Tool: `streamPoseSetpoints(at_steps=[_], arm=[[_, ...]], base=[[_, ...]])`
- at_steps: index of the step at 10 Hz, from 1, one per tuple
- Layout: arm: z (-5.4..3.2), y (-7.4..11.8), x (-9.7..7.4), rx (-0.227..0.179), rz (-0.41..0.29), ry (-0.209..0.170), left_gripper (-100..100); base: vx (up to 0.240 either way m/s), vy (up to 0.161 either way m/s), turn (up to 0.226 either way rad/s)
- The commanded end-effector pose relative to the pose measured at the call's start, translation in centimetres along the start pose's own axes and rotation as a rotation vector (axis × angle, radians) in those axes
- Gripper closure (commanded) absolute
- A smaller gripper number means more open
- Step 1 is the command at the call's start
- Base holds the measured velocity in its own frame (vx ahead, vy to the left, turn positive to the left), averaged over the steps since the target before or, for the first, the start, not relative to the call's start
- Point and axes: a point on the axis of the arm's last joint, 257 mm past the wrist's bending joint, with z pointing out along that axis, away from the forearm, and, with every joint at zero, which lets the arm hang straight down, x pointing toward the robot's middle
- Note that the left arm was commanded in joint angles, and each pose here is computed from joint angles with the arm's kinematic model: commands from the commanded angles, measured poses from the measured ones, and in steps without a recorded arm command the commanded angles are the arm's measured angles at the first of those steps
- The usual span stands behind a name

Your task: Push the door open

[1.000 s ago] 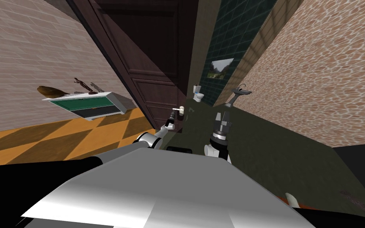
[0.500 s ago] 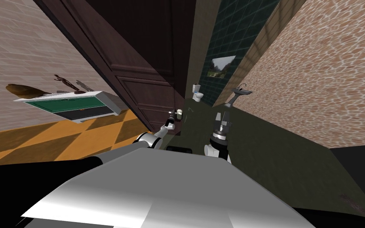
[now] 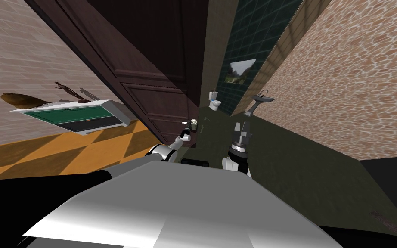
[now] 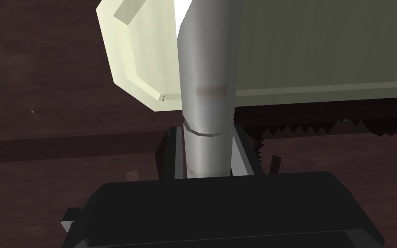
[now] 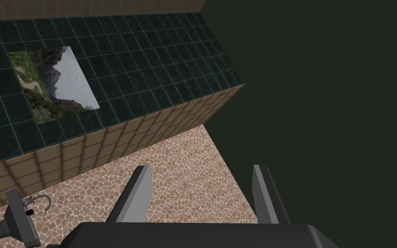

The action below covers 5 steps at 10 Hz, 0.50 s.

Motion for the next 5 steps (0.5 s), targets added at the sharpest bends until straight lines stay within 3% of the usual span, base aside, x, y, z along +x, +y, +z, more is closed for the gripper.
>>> streamPoseSetpoints(at_steps=[1,3,4,5], arm=[[0.02,-0.1,-0.1,0.002,0.002,-0.002,100],[0.02,-0.1,-0.1,0.002,0.002,-0.002,100],[0.24,0.0,-2.6,0.0,0.016,-0.035,100],[0.46,-0.7,-2.6,0.015,0.013,-0.035,100]], base=[[-0.008,0.005,-0.003],[0.0,0.0,0.0],[0.109,-0.093,0.031],[0.131,-0.103,0.075]])
